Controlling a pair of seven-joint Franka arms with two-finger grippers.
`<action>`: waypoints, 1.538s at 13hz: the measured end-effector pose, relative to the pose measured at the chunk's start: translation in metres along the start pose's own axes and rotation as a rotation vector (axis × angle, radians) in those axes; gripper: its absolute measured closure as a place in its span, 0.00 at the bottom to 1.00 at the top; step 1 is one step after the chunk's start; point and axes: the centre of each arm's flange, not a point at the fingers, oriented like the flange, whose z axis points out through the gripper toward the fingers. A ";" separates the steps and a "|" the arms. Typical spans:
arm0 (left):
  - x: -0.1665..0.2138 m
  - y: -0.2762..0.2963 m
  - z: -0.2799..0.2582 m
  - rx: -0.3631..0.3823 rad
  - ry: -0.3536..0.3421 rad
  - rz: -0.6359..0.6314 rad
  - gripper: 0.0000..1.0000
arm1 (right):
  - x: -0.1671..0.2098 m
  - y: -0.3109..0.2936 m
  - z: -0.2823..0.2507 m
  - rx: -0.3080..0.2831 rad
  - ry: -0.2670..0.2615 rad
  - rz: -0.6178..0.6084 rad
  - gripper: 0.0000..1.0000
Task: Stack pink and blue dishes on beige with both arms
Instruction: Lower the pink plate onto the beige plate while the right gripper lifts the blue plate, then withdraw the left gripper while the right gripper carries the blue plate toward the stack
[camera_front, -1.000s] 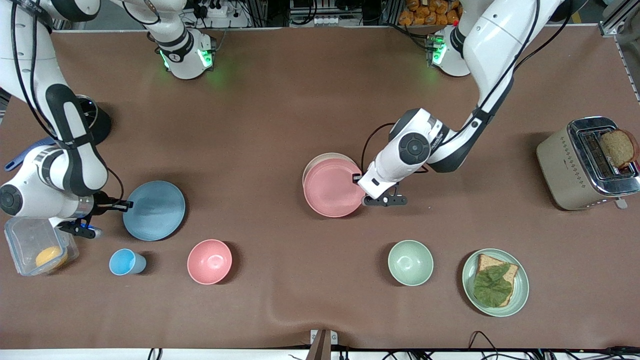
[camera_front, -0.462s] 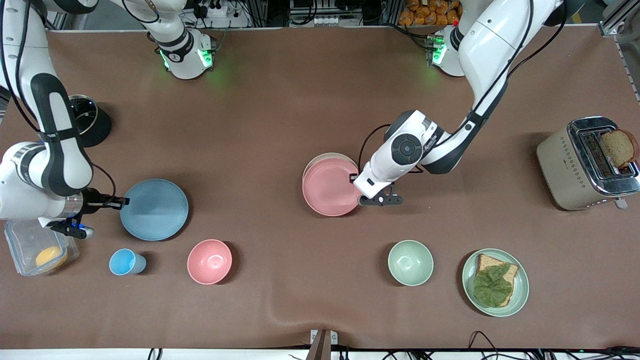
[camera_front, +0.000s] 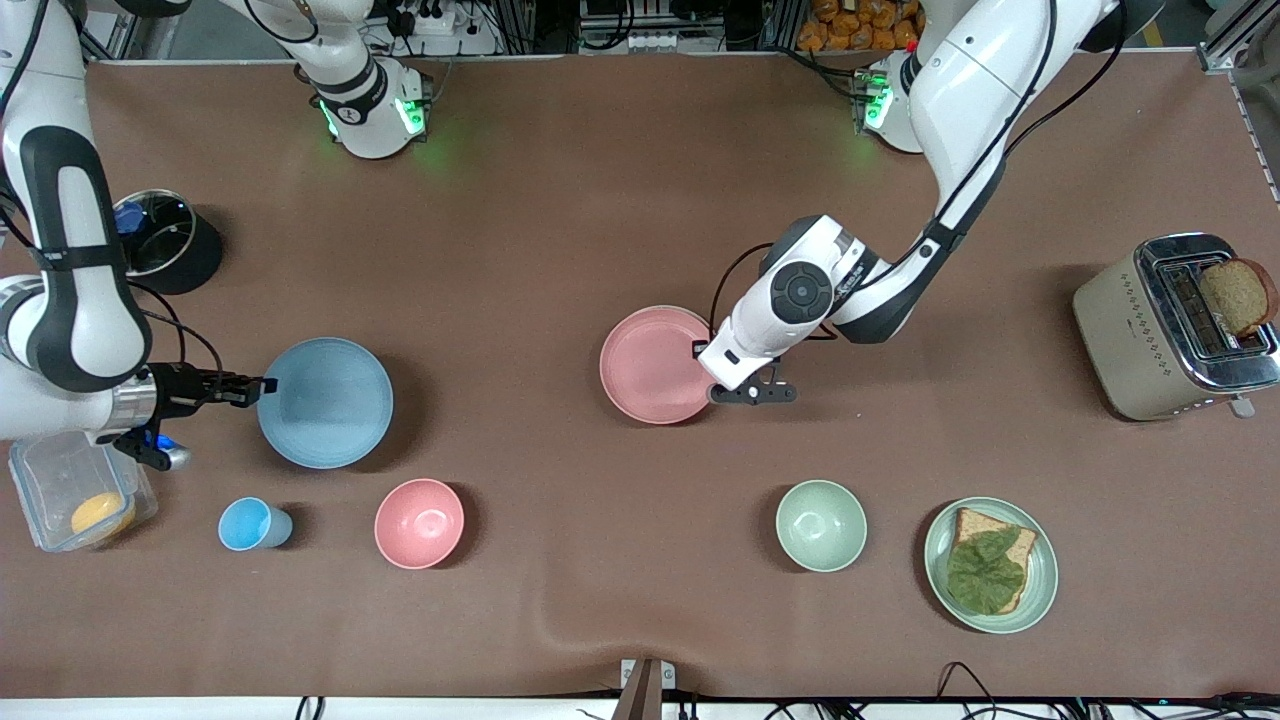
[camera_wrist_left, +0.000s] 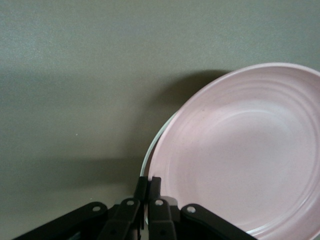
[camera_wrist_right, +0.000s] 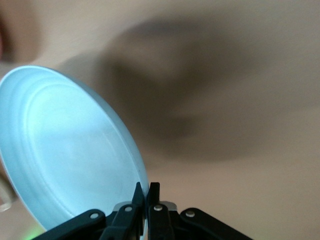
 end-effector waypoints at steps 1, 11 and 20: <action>0.000 -0.001 0.001 0.002 -0.001 -0.001 0.91 | -0.002 -0.004 0.002 0.039 -0.018 0.005 0.95; 0.042 -0.088 -0.212 0.082 0.187 -0.165 0.00 | -0.024 -0.112 0.052 0.173 -0.150 0.037 0.95; 0.011 -0.211 -0.400 0.238 0.227 -0.163 0.00 | -0.128 -0.304 0.105 0.070 -0.017 -0.038 0.95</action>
